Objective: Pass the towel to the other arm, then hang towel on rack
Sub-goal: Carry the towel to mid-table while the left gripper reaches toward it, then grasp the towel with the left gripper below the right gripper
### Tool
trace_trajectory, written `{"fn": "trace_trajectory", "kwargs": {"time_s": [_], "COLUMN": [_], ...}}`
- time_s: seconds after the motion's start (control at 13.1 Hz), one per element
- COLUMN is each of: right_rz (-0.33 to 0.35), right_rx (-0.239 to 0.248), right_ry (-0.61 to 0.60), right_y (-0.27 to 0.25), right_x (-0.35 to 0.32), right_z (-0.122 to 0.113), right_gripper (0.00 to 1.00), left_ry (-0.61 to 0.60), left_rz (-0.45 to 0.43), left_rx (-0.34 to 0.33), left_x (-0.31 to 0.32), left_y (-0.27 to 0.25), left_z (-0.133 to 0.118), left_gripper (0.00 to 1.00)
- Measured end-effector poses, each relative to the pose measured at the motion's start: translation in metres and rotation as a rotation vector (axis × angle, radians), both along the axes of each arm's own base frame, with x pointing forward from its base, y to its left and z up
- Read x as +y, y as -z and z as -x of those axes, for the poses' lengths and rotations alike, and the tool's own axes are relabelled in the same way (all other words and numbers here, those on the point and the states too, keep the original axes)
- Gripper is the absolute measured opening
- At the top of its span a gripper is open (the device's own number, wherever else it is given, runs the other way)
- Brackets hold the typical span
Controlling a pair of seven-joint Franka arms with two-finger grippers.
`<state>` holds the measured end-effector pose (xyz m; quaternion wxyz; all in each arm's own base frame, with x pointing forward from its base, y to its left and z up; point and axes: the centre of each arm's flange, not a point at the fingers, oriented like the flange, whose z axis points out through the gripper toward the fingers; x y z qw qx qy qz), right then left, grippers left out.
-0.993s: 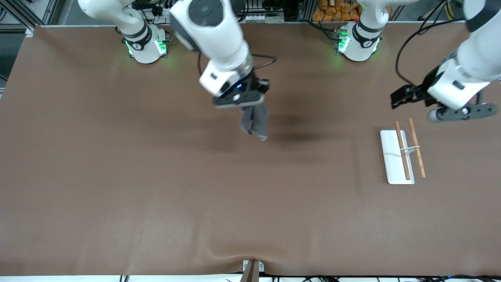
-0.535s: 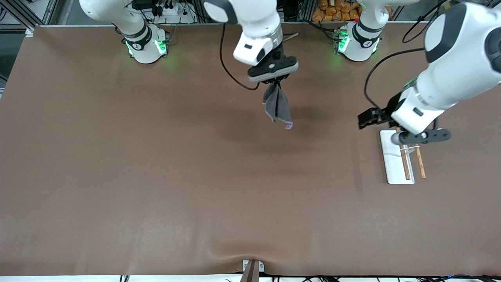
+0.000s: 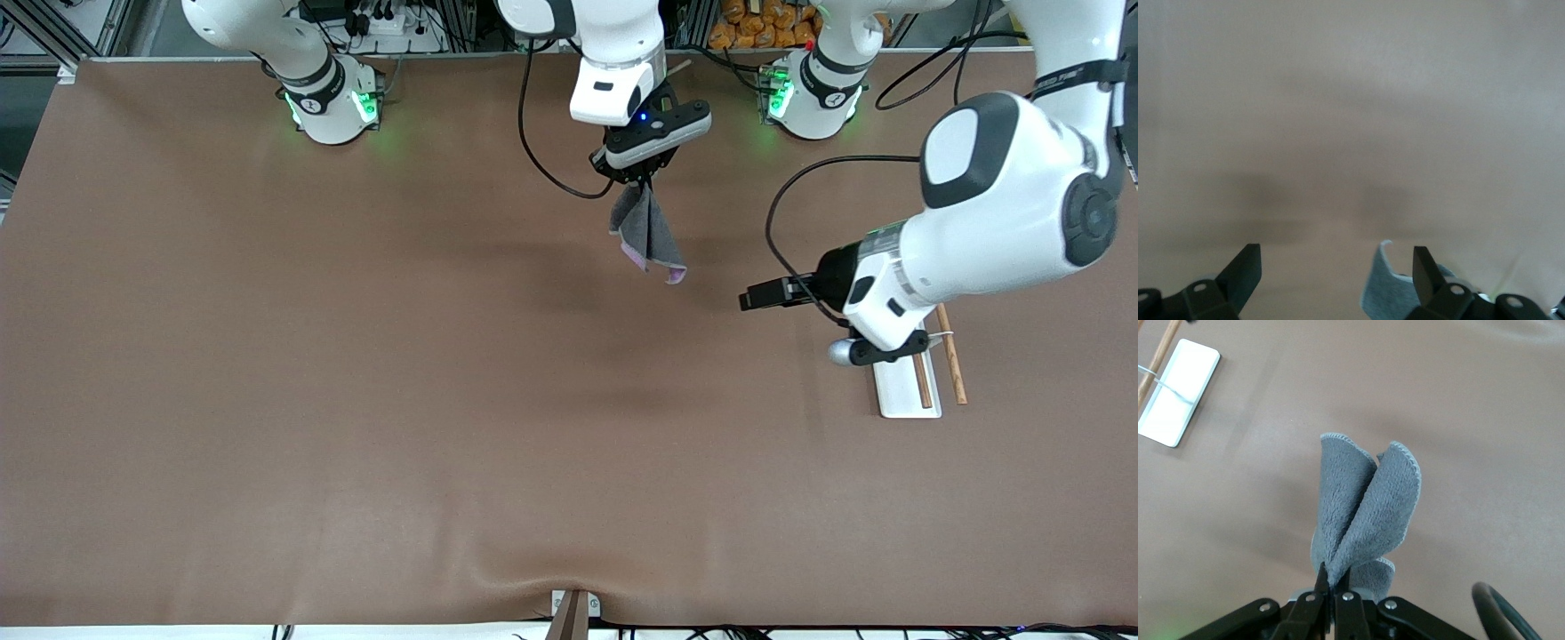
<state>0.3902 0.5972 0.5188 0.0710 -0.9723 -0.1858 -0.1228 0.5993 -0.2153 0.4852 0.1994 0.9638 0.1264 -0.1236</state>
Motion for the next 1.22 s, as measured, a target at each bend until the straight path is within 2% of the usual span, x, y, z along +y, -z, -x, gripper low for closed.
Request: {"fn": "trace_trajectory", "kwargs": {"time_s": [0.23,0.46,0.69,0.92,0.99,1.15,1.22], "right_rz": [0.013,0.018,0.022,0.024,0.025,0.027,0.027], "right_rx": [-0.005,-0.009,-0.016,-0.015,-0.015,-0.014,-0.014], "right_ry": [-0.006,-0.012,-0.019,-0.019,-0.02,-0.02,-0.02], "right_y": [0.008,0.01,0.01,0.011,0.012,0.013,0.013], "right_x": [0.002,0.004,0.005,0.006,0.006,0.006,0.006], "right_z": [-0.002,0.0,0.003,0.003,0.003,0.003,0.003], "right_gripper": [0.04,0.04,0.04,0.04,0.04,0.04,0.04], "left_ry": [-0.116,-0.166,-0.231,-0.284,-0.305,-0.357,-0.389], "left_rz": [-0.052,-0.103,-0.151,-0.18,-0.188,-0.209,-0.222], "left_rx": [0.114,0.202,0.299,0.355,0.369,0.399,0.416], "left_x": [-0.056,-0.095,-0.103,-0.103,-0.103,-0.103,-0.103], "left_y": [0.009,0.031,0.073,0.098,0.101,0.107,0.11], "left_z": [0.024,0.043,0.043,0.039,0.038,0.038,0.037], "left_gripper": [1.0,1.0,1.0,1.0,0.92,0.67,0.63]}}
